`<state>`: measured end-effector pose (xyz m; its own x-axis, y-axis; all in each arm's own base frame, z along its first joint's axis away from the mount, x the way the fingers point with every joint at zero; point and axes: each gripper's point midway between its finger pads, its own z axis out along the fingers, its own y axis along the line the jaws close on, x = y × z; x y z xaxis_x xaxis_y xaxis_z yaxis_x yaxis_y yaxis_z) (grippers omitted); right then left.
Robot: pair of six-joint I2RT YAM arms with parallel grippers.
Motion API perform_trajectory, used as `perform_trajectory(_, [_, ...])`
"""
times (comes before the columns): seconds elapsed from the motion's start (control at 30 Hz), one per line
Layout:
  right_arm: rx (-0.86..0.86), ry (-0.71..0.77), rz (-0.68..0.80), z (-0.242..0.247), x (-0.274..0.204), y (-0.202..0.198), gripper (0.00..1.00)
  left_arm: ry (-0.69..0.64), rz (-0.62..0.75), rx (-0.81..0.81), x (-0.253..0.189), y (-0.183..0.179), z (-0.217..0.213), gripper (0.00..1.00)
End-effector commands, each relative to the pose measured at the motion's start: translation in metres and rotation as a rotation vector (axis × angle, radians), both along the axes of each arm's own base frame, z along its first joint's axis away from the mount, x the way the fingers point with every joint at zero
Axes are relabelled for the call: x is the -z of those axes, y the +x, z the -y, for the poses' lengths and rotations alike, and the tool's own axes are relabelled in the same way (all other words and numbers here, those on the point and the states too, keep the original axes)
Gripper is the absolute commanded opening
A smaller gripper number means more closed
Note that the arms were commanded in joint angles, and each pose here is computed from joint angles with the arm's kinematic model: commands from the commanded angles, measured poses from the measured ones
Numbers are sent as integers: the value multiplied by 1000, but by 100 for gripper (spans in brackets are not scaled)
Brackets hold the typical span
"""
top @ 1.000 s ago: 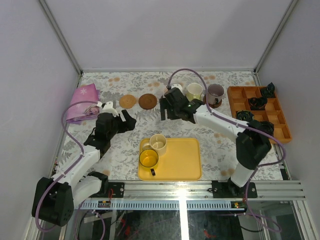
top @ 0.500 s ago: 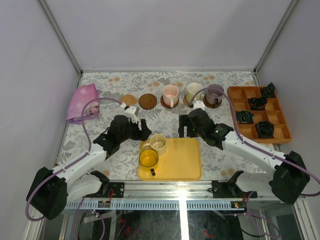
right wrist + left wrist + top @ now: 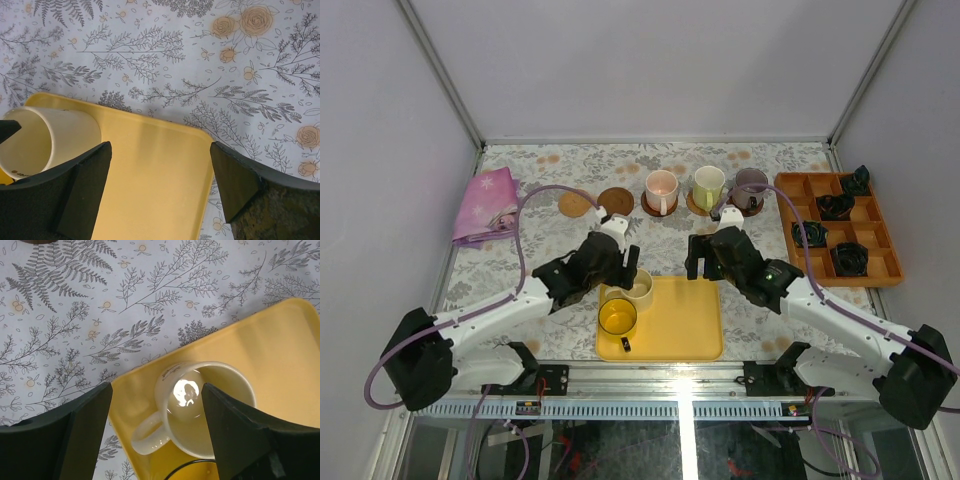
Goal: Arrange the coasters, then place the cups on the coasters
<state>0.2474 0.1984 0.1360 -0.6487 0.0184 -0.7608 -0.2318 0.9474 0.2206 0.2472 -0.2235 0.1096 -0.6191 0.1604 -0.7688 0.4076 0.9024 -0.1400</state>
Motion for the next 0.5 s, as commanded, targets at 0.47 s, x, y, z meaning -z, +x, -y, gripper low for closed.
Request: perform_trajectory(0.47, [-50,64,-2,-16,2,-1,82,92,-9,-294,-35,-32,-42,49])
